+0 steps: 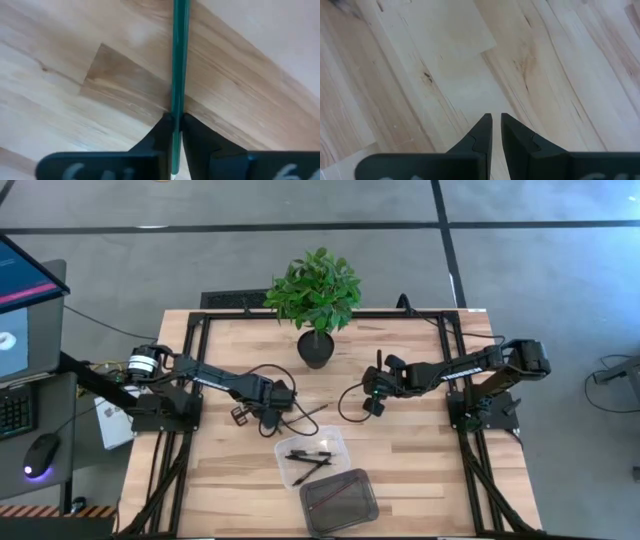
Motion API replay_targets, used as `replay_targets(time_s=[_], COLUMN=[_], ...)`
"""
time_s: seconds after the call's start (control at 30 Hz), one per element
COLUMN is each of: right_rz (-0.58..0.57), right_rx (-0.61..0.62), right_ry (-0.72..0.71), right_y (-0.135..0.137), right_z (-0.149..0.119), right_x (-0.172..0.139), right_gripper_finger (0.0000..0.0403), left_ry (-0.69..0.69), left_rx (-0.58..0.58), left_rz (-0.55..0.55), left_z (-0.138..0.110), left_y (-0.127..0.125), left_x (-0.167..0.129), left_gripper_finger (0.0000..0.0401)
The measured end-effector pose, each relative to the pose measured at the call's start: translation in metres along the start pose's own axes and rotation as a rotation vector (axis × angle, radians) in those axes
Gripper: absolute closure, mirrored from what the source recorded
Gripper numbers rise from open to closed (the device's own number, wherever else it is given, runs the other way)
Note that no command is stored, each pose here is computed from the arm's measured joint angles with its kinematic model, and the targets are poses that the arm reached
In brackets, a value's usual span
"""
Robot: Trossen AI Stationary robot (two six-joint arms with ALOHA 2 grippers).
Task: Sort pens & pencils
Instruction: Put the green pencil into the black bin
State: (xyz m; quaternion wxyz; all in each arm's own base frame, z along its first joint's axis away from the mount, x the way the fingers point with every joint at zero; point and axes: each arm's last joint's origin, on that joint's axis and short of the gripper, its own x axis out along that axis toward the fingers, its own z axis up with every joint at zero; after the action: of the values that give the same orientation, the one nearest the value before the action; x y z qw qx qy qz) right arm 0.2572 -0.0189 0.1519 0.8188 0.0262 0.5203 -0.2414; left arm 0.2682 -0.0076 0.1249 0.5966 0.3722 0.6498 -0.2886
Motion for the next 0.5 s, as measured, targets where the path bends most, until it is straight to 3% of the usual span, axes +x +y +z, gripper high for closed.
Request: replay_targets(time_s=[0.5], right_rz=[0.0], right_rx=[0.0], right_ry=[0.0], right_y=[0.0], right_z=[0.0], right_x=[0.0], right_gripper_finger=[0.0342], left_ry=[-0.003], left_rx=[-0.22], left_rz=[0.004], left_z=[0.0004], left_y=[0.0002], left_x=[-0.0001], left_gripper_finger=[0.0396])
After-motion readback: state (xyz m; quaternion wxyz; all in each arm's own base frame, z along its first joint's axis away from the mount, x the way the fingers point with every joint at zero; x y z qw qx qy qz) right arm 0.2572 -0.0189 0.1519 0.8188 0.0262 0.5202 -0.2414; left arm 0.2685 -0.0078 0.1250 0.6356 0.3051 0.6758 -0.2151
